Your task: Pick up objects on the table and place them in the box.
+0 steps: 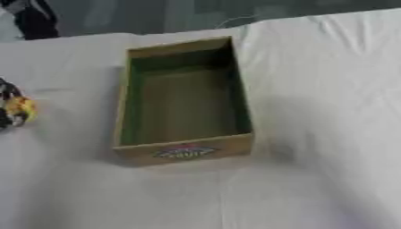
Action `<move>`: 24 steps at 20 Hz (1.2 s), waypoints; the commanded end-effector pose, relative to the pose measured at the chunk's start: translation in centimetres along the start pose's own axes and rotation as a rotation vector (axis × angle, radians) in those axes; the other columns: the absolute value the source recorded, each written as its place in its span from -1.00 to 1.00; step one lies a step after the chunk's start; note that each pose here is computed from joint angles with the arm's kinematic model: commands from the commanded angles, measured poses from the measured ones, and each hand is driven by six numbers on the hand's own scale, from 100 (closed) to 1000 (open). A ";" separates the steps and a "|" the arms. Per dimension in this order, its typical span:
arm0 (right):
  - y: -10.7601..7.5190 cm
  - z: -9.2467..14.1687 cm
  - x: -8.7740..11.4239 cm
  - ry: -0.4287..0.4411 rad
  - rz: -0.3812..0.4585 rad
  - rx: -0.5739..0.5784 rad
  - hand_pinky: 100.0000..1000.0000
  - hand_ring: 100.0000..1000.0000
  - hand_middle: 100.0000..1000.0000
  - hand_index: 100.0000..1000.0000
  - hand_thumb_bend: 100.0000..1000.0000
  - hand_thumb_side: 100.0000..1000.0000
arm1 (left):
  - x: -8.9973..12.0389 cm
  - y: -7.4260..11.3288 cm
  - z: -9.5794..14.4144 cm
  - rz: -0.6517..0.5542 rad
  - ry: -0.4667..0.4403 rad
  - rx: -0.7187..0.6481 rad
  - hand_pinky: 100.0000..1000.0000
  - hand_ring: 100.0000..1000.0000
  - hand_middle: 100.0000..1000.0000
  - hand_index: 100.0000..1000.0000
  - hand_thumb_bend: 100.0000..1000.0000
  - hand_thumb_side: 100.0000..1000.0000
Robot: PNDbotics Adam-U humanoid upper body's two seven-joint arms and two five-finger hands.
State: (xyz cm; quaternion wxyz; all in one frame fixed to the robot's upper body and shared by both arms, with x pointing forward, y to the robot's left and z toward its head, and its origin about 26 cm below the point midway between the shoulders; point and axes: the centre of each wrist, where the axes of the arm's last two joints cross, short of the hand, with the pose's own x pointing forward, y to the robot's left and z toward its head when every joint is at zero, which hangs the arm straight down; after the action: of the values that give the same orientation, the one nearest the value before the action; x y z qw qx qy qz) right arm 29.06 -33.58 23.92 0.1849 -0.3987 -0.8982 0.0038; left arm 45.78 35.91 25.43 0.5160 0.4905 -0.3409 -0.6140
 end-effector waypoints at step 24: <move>-0.4 -0.7 0.5 -0.030 -0.004 -0.019 0.46 0.47 0.43 0.68 -1.00 0.68 | -0.8 1.1 0.9 0.175 -0.031 0.216 -0.36 0.01 -0.15 0.12 -1.00 -0.60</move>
State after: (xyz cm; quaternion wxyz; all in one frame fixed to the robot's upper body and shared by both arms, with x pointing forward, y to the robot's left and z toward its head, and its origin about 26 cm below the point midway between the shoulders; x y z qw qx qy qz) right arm 29.05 -33.58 23.92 0.1837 -0.3985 -0.8986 -0.0003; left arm 45.69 35.68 25.14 0.5189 0.4799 -0.4465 -0.5486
